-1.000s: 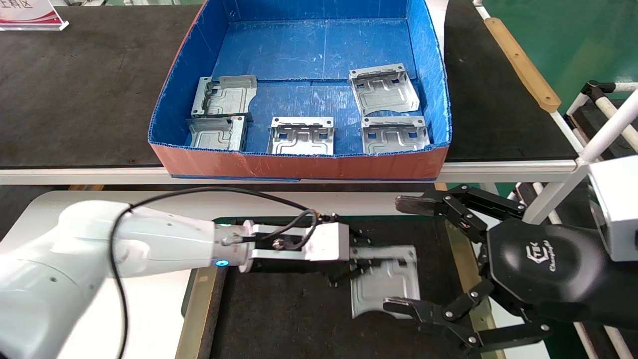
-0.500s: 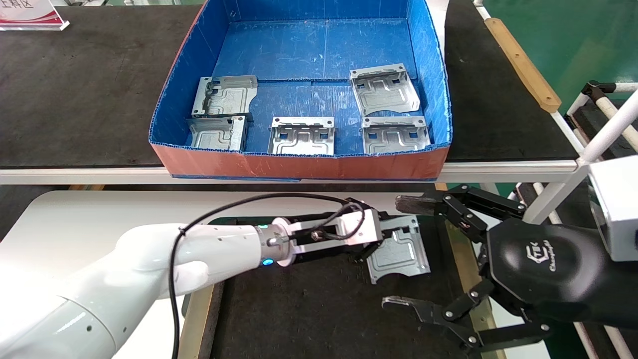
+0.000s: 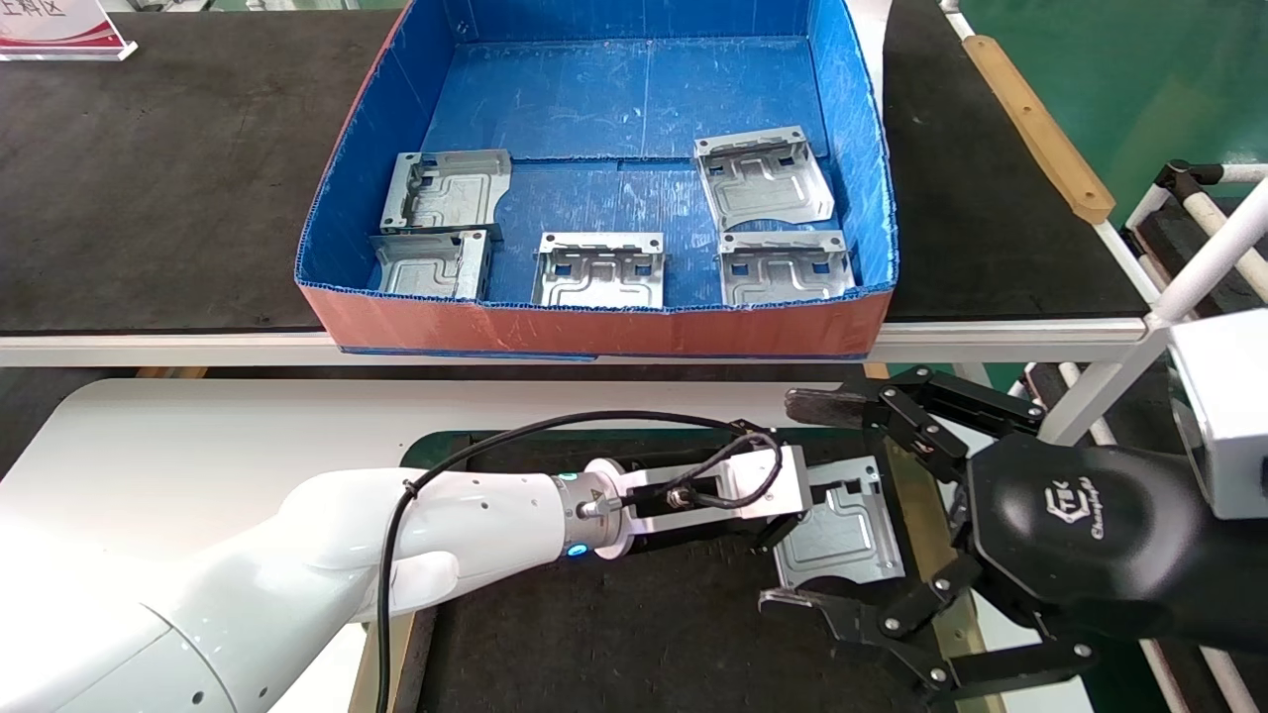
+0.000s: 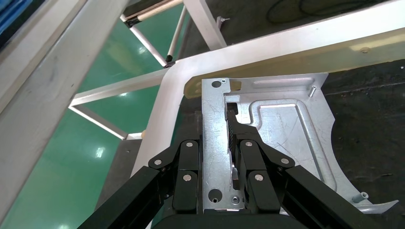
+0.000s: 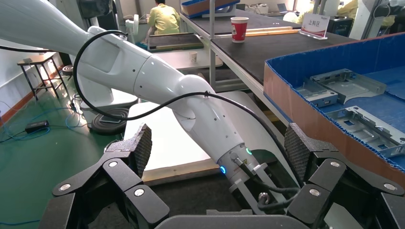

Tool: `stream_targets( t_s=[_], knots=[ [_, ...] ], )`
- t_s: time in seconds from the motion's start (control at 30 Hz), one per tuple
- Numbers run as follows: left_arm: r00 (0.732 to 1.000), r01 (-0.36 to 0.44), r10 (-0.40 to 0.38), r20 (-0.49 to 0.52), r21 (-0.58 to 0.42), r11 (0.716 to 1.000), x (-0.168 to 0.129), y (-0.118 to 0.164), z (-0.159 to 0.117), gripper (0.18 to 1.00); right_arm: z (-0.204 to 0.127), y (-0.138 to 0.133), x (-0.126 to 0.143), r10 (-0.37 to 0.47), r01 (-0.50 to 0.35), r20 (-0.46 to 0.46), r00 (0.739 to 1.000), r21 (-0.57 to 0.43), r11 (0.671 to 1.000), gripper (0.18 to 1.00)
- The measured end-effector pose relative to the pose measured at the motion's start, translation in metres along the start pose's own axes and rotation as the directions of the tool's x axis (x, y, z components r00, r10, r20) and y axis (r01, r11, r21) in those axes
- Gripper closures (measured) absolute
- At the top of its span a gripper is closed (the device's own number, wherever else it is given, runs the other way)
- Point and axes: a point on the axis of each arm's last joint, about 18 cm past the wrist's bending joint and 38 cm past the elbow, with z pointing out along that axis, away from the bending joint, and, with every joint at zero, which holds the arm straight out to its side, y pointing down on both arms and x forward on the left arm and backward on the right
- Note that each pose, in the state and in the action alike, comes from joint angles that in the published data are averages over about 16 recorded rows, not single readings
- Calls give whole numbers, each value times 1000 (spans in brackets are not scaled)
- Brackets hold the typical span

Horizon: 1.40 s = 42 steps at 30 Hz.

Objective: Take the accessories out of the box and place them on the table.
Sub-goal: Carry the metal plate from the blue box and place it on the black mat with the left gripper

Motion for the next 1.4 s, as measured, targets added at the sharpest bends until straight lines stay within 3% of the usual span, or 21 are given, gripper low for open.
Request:
stream_targets(
  t_s=[0.93, 1.4],
  knots=[
    [1000, 15, -15, -6, -20, 1000, 10, -4, 9, 903, 0, 0, 0, 0, 0, -1, 1000, 0, 1000, 178],
    [1000, 11, -11, -4, -21, 1000, 9, -3, 8, 790, 0, 0, 0, 0, 0, -1, 1000, 0, 1000, 178]
  ],
)
